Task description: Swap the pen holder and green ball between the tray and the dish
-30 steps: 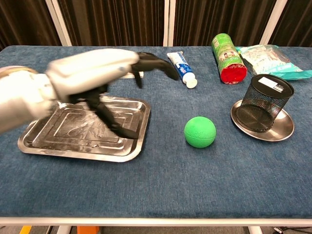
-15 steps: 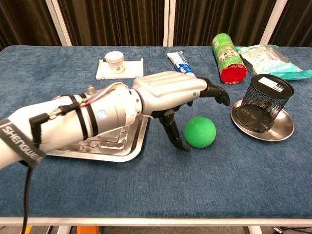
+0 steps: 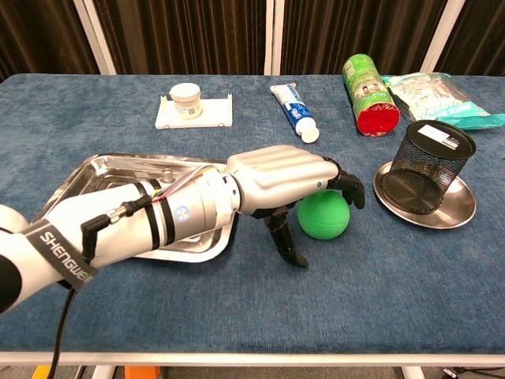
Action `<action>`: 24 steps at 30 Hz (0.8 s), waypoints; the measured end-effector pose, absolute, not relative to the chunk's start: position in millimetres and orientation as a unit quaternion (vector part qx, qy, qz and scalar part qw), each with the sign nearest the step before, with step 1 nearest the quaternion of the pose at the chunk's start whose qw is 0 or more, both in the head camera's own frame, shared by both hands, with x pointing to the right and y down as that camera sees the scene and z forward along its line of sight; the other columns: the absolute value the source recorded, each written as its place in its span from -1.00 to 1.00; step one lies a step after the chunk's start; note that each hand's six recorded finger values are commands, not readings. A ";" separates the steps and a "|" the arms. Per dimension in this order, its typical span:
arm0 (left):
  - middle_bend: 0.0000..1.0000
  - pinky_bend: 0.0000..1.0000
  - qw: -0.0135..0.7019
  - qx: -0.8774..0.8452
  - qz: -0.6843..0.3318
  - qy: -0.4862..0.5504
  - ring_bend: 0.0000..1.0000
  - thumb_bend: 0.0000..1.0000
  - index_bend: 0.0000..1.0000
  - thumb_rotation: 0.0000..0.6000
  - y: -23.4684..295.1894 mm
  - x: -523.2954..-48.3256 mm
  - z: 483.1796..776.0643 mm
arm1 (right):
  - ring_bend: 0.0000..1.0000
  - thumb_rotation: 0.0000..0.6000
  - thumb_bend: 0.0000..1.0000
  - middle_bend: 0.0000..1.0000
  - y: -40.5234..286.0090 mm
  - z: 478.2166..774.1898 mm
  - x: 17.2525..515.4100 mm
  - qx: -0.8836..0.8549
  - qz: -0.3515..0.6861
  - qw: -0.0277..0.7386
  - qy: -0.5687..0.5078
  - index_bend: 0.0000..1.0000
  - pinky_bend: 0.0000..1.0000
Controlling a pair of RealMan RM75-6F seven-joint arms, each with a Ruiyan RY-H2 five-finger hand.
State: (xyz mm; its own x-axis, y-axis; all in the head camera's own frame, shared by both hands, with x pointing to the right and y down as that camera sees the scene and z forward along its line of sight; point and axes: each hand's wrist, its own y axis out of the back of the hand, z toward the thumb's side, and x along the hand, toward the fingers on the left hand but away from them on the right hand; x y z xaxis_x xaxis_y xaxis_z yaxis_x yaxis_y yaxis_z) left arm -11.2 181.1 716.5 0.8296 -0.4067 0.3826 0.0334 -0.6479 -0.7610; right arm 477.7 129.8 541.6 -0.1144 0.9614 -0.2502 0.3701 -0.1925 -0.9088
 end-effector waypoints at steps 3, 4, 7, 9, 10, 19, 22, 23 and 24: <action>-0.40 -0.02 0.406 -0.866 -0.271 0.107 -0.55 -0.67 -0.34 1.00 180.9 -9.3 719.7 | -1.00 1.00 -1.00 -0.88 130.8 543.3 478.6 -0.594 0.495 0.298 -0.560 -1.00 -0.69; -0.38 0.01 0.405 -0.867 -0.271 0.107 -0.52 -0.64 -0.32 1.00 180.9 -8.9 720.7 | -1.00 1.00 -1.00 -0.88 131.0 543.9 478.8 -0.594 0.495 0.297 -0.560 -1.00 -0.69; -0.31 0.09 0.404 -0.867 -0.273 0.104 -0.46 -0.55 -0.28 1.00 181.4 -8.3 723.9 | -1.00 1.00 -1.00 -0.88 131.5 545.7 479.4 -0.595 0.496 0.295 -0.559 -1.00 -0.69; -0.27 0.14 0.403 -0.867 -0.274 0.104 -0.41 -0.51 -0.26 1.00 181.5 -8.2 725.1 | -1.00 1.00 -1.00 -0.88 131.3 546.2 479.8 -0.595 0.497 0.295 -0.559 -1.00 -0.69; -0.25 0.16 0.402 -0.867 -0.274 0.106 -0.39 -0.50 -0.24 1.00 181.6 -8.0 725.3 | -1.00 1.00 -1.00 -0.88 131.3 546.1 479.9 -0.595 0.497 0.295 -0.559 -1.00 -0.69; -0.12 0.28 0.408 -0.866 -0.258 0.129 -0.25 -0.37 -0.11 1.00 176.3 -8.4 717.3 | -1.00 1.00 -1.00 -0.88 130.5 545.7 479.5 -0.594 0.498 0.296 -0.558 -1.00 -0.69; -0.12 0.28 0.409 -0.866 -0.257 0.131 -0.25 -0.36 -0.11 1.00 174.7 -11.4 714.6 | -1.00 1.00 -1.00 -0.88 130.1 544.8 478.8 -0.593 0.498 0.297 -0.559 -1.00 -0.68; -0.12 0.28 0.410 -0.865 -0.256 0.132 -0.25 -0.36 -0.11 1.00 173.7 -13.0 713.4 | -1.00 1.00 -1.00 -0.88 130.0 544.4 478.5 -0.593 0.498 0.297 -0.559 -1.00 -0.68; -0.12 0.28 0.412 -0.864 -0.257 0.133 -0.25 -0.36 -0.11 1.00 172.3 -15.1 711.8 | -1.00 1.00 -1.00 -0.88 129.9 544.3 478.3 -0.593 0.498 0.298 -0.558 -1.00 -0.68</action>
